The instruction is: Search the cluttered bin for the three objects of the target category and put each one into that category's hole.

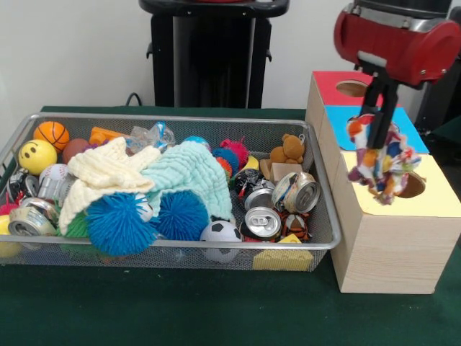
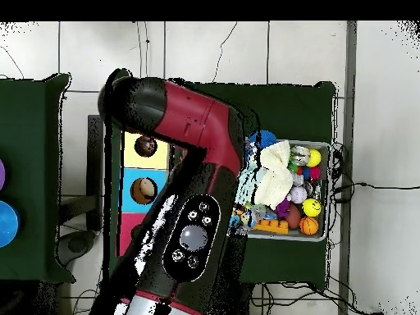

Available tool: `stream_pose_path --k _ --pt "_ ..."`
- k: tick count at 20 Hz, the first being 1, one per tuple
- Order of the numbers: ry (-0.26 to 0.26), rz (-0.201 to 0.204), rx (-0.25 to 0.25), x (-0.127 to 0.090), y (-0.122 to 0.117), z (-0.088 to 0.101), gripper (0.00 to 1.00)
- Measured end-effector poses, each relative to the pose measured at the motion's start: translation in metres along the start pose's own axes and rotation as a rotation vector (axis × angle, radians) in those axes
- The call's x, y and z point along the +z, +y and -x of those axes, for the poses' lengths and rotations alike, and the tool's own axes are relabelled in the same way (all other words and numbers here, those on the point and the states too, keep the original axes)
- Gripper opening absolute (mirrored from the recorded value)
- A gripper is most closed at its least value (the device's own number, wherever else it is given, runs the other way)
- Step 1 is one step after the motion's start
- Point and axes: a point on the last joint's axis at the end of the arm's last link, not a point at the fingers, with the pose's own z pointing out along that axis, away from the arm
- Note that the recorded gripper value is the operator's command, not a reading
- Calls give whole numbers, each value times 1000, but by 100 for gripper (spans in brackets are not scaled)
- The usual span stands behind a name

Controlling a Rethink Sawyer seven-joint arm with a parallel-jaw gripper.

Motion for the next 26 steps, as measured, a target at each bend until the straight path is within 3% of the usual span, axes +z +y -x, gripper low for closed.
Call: stream_pose_path --k 4,10,15,22,26 --pt "-6 -22 18 8 -13 18 0" --pt "13 -44 19 11 -18 14 0" --pt "43 -67 5 9 -17 -1 0" --pt "165 -172 -20 -7 -21 -42 0" --pt "214 -215 -17 -15 -23 -55 0"
